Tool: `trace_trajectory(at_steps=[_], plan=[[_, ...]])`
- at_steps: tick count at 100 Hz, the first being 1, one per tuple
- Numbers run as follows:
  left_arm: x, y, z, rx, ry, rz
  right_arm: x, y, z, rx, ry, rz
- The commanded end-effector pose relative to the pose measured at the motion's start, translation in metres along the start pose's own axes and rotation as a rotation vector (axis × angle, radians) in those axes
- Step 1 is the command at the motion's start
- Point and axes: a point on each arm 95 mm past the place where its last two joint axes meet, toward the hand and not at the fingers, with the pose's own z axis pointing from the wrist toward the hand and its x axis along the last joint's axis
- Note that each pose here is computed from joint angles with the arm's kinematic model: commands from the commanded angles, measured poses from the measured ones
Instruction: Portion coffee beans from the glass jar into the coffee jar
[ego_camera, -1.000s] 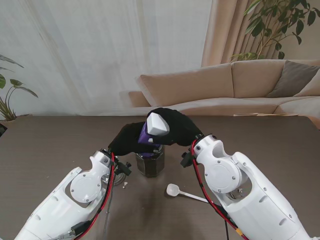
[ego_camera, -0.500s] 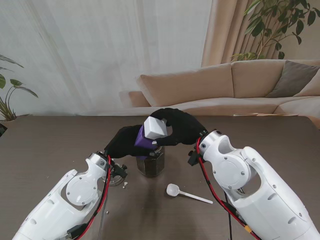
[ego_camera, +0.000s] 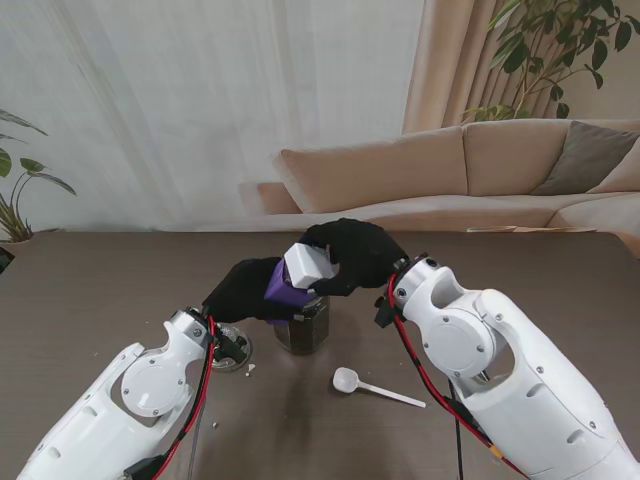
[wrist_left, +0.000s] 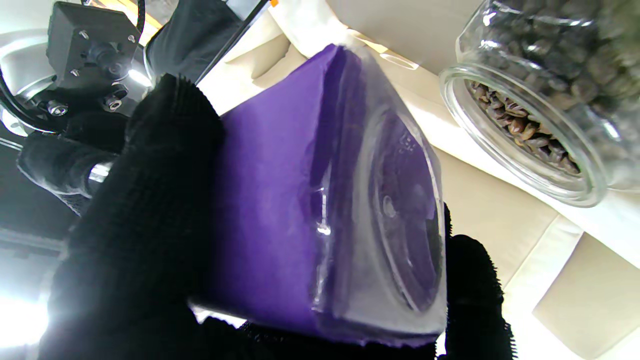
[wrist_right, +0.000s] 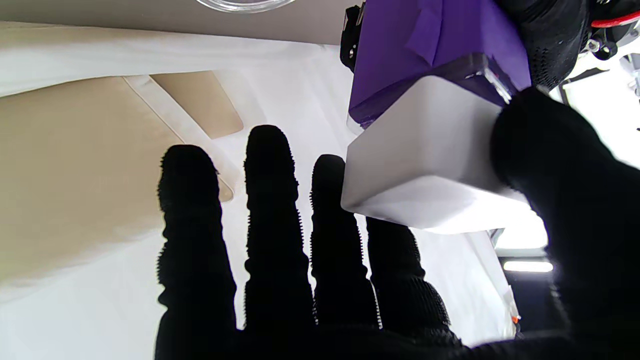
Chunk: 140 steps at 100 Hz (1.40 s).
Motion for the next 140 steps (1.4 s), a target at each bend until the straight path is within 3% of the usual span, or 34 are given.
trace_trajectory(at_steps=[1, 24, 46, 62, 78, 111, 140], plan=[[0.001, 0.002, -0.003, -0.017, -0.002, -0.003, 0.001, 0.001, 0.000, 0.024, 0.012, -0.030], [0.001, 0.001, -0.004, -0.017, -0.002, 0.002, 0.001, 0.004, -0.001, 0.052, 0.029, -0.068], [-0.001, 0.003, -0.007, -0.013, -0.013, 0.001, -0.001, 0.015, -0.007, 0.068, 0.028, -0.029], [0.000, 0.003, -0.007, -0.014, -0.013, 0.004, -0.003, 0.021, -0.008, 0.026, -0.048, -0.032], [0.000, 0.002, -0.008, -0.015, -0.009, 0.009, -0.005, 0.024, -0.009, 0.023, -0.120, -0.140], [0.000, 0.001, -0.007, -0.015, -0.002, 0.010, 0.002, 0.011, -0.008, 0.099, -0.119, -0.172], [0.001, 0.001, -0.007, -0.012, 0.001, 0.008, 0.008, 0.004, -0.006, 0.081, -0.080, -0.217]])
